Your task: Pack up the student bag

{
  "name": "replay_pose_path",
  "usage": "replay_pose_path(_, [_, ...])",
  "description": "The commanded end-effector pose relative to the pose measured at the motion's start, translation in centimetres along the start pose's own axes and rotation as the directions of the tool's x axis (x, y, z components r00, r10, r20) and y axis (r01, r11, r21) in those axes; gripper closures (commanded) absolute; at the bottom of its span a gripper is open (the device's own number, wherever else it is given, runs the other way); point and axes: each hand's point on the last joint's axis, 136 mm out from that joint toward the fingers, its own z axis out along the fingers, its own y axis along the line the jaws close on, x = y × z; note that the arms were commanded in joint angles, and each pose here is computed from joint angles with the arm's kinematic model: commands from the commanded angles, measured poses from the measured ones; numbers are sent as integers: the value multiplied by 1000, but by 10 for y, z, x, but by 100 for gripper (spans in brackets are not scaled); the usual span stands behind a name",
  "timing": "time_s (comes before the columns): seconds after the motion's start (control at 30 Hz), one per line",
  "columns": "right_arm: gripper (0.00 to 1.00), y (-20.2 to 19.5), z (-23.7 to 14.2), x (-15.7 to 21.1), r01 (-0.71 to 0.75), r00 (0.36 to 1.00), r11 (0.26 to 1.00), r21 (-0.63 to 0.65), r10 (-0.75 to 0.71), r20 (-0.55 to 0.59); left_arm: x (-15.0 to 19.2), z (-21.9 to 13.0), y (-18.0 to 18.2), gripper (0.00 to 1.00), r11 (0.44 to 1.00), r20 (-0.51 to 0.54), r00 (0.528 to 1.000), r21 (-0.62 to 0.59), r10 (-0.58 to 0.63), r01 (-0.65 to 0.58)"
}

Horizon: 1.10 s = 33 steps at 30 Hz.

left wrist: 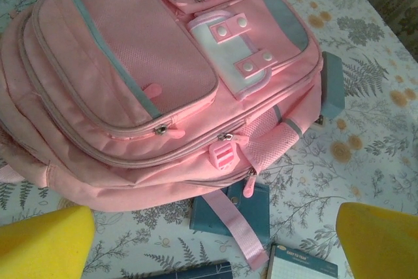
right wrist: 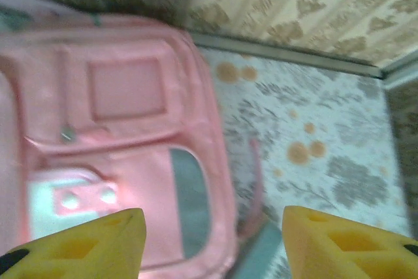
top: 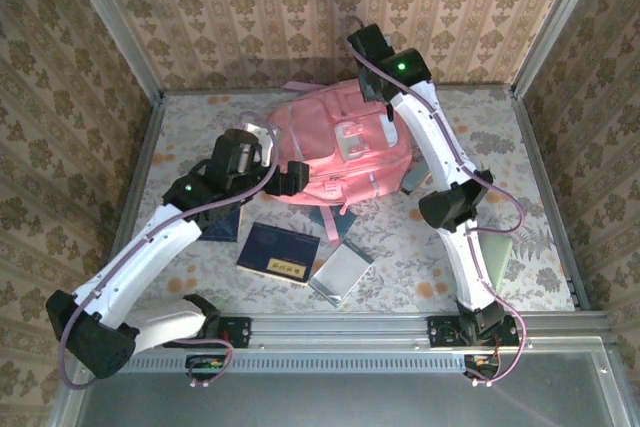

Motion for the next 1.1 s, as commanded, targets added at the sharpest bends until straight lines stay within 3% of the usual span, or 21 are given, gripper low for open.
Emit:
replay_pose_path(0.0, [38,-26,-7,22,99,995,988,115,-96,-32,4,0,-2,3,999,3,1000,34,11,-11])
replay_pose_path(0.1, [31,-43,-2,55,-46,998,998,33,47,-37,10,3,-4,3,998,-7,1000,57,-6,6])
replay_pose_path(0.2, [29,-53,9,96,-285,957,954,-94,277,-88,17,6,-7,2,996,-21,1000,82,-16,18])
replay_pose_path(0.33, [29,-64,37,148,-585,802,805,-102,554,-224,24,7,-8,2,996,-38,999,93,-15,19])
replay_pose_path(0.43, [29,-66,60,172,-711,676,702,-32,671,-304,26,8,-9,2,995,-42,999,101,-14,18])
replay_pose_path(0.53, [23,-60,76,180,-766,604,643,5,722,-338,24,7,-8,2,995,-39,999,98,-12,16])
replay_pose_path(0.6, [10,-57,86,185,-793,563,609,30,750,-347,24,7,-7,2,996,-39,999,93,-14,18])
replay_pose_path(0.67, [5,-50,99,187,-826,517,563,18,771,-371,23,6,-7,2,996,-35,999,91,-18,21])
replay_pose_path(0.9, [13,-56,140,197,-904,352,413,114,867,-353,25,4,-3,2,996,-48,998,78,-31,35])
replay_pose_path(1.07, [22,-56,164,208,-923,277,349,164,895,-349,24,1,-1,2,997,-49,998,66,-38,41])
